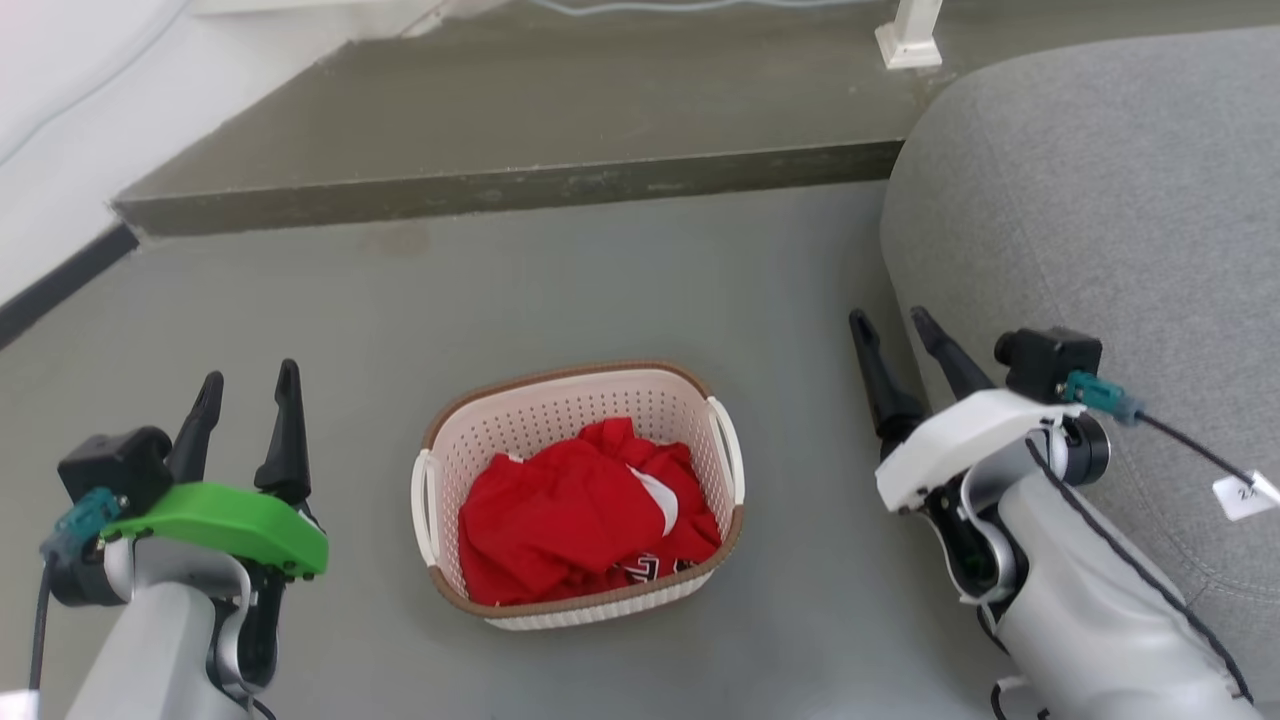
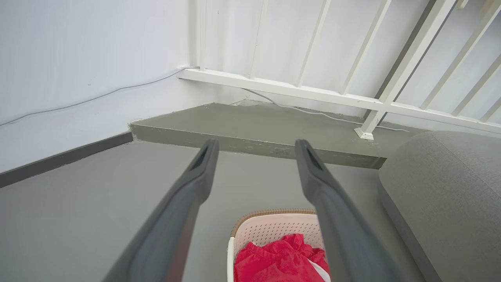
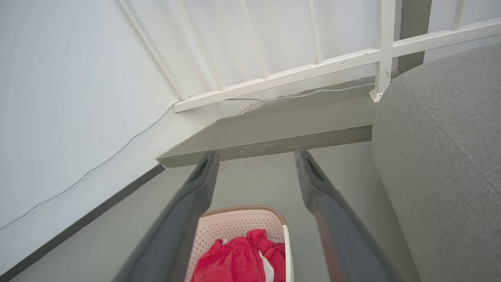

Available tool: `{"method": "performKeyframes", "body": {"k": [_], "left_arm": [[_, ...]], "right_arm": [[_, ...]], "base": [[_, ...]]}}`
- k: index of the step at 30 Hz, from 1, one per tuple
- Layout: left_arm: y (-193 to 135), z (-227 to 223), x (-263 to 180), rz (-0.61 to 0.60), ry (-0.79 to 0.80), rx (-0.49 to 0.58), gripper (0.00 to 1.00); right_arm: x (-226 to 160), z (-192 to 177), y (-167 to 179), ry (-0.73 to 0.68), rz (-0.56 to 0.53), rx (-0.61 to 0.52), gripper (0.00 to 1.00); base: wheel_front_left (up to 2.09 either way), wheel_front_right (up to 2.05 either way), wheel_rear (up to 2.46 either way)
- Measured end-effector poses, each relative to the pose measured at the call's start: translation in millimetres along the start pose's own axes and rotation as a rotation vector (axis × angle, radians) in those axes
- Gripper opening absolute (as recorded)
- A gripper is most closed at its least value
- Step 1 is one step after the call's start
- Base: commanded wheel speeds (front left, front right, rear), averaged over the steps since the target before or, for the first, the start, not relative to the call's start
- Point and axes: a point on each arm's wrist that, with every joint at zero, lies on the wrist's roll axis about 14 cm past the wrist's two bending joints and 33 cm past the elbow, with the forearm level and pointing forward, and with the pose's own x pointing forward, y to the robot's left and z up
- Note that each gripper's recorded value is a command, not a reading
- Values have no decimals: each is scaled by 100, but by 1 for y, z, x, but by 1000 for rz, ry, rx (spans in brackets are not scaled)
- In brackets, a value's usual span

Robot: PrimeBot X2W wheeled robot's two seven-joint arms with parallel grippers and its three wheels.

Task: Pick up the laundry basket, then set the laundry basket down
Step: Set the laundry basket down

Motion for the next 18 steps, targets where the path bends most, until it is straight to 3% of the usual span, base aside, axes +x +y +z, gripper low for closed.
{"method": "performKeyframes", "body": {"k": [18], "left_arm": [[-8, 20, -28, 16, -106, 1, 100]], "right_arm": [[-27, 6, 6, -59, -10, -52, 100]], "base": [[0, 0, 0]]}}
